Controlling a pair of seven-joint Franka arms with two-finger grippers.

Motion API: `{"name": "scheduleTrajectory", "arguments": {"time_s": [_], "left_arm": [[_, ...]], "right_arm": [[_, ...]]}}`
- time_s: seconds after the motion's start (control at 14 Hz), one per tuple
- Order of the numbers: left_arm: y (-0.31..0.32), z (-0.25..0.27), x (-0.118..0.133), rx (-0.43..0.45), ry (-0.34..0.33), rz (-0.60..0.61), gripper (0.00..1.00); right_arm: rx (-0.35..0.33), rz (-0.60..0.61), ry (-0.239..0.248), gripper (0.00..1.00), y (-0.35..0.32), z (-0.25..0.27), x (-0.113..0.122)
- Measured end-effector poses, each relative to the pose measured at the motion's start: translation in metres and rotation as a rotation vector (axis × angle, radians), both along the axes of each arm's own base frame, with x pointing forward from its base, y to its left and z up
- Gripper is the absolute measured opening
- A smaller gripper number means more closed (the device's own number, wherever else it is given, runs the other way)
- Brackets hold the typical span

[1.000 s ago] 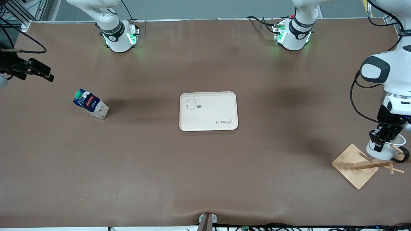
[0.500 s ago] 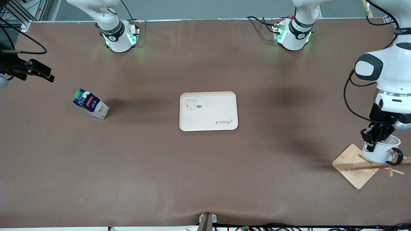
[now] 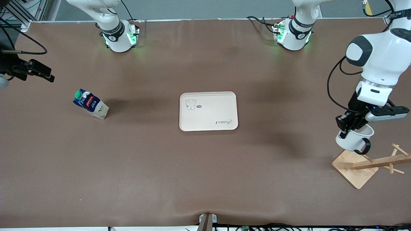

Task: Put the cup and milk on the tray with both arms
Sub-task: 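Grasp the mug rim with the left gripper and lift it off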

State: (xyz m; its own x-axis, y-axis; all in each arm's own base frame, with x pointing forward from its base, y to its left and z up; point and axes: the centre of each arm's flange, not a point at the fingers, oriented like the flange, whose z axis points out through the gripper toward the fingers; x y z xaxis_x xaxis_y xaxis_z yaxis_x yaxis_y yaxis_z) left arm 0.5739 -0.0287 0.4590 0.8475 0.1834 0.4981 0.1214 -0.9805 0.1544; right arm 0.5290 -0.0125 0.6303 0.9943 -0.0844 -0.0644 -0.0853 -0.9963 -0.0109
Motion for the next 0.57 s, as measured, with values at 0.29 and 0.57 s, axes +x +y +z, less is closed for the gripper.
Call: {"name": "scheduleTrajectory", "arguments": {"time_s": [0.29,0.57], "left_arm": [[-0.054,0.010,-0.009,-0.016,0.171,-0.056,0.05],[-0.112,0.013,-0.022,-0.037,0.301,-0.068,0.05]], "right_arm": [[0.000,0.000,0.002,1.00,0.000,-0.001,0.001],[0.000,0.000,0.003,1.00,0.000,-0.002,0.001]]}}
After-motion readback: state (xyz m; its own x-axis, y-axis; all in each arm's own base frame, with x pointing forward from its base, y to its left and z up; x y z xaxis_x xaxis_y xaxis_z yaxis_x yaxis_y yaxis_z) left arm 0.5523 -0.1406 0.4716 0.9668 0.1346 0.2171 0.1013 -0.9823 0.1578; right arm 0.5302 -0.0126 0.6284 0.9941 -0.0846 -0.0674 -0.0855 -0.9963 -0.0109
